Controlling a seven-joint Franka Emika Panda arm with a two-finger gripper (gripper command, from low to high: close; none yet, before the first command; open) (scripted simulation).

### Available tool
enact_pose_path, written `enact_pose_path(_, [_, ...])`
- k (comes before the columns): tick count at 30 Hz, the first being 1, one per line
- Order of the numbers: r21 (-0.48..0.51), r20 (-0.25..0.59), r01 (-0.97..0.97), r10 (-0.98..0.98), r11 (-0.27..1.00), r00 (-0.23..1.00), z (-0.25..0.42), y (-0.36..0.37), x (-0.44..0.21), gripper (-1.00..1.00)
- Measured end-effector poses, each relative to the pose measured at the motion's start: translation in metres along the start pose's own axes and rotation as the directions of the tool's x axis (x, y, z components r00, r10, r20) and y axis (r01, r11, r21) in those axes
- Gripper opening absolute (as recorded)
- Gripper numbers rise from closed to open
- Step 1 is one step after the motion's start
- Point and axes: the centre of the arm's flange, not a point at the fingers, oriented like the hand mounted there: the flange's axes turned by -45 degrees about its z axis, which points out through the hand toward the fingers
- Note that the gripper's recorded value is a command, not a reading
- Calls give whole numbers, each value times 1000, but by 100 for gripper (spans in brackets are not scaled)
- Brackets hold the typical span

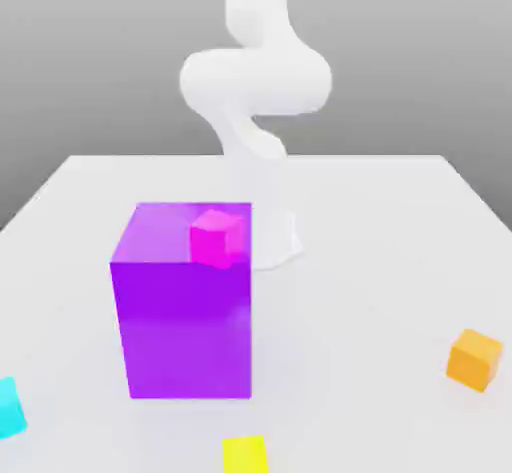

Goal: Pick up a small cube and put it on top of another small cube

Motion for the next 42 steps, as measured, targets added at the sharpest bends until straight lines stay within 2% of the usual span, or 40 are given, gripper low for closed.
enact_pose_path(7, [162, 197, 161, -192, 974, 961, 141, -86, -37, 0])
enact_pose_path(15, [314, 365, 332, -436, 890, 823, 260, -193, -144, 0])
enact_pose_path(20, [407, 427, 451, -602, 795, 675, 305, -258, -242, 0])
enact_pose_path(24, [444, 476, 514, -680, 733, 558, 336, -275, -318, 0])
enact_pose_path(29, [454, 484, 529, -697, 717, 529, 379, -278, -368, 0])
enact_pose_path(30, [454, 484, 529, -697, 717, 529, 386, -278, -375, -100])
enact_pose_path(37, [454, 484, 530, -698, 716, 528, 386, -278, -376, -100])
enact_pose_path(42, [454, 484, 529, -697, 717, 529, 348, -278, -341, -100])
